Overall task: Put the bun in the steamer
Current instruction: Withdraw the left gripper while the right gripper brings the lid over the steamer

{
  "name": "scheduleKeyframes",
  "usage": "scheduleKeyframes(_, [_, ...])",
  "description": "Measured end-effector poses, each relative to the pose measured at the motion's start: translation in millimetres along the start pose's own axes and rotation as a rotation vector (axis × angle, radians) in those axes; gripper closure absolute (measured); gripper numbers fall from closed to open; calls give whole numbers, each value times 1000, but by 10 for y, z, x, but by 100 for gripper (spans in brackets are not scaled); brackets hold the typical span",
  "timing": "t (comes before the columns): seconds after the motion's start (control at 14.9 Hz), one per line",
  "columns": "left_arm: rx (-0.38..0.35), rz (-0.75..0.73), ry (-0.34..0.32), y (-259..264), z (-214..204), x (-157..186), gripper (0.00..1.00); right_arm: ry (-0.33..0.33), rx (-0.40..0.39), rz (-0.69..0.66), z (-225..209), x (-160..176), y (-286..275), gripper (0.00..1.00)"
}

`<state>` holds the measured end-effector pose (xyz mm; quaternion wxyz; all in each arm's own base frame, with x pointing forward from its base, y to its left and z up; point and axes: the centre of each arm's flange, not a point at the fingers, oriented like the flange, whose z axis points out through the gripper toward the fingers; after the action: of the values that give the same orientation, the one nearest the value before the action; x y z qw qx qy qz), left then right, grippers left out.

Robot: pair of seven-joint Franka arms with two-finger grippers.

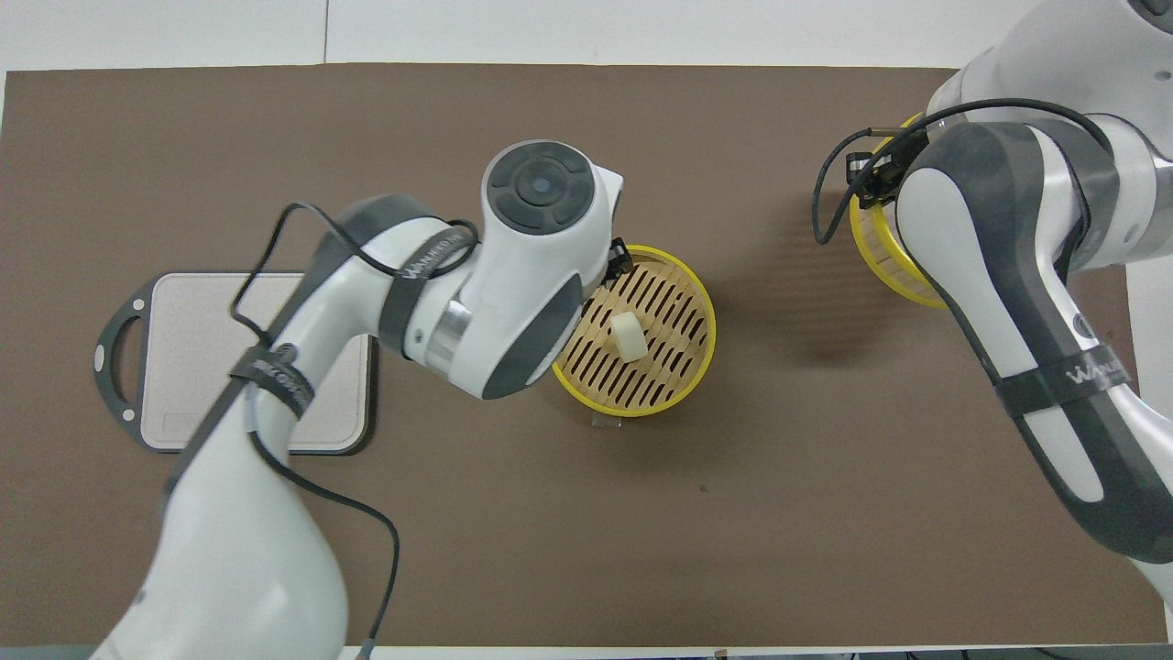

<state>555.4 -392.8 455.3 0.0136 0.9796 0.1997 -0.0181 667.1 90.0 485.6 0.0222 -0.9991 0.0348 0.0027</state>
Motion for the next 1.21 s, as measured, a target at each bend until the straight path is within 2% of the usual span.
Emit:
scheduleKeyframes(0.2, [-9,-58,9,-790,-704,576,0,27,11,39,29,-60,-396,92])
scheduleKeyframes(0.4, [3,14,-8,-1687,-1139,1080,0,53,35,99,71,-227,-1049,92])
scheduleKeyframes(0.54, [6,79,-23,-2246,-1353,1258,0,48,45,148,160,-462,-1669,92])
scheduleKeyframes(0.67, [8,130,-38,-2674,-1525,1264,0,34,46,184,325,-706,-2237,92])
scheduleKeyframes(0.81, [9,186,-51,-2892,-1631,1175,0,27,49,212,501,-841,-2612,92])
scheduleKeyframes(1.21, [11,297,-85,-3265,-1672,1059,0,31,66,251,822,-970,-3179,92])
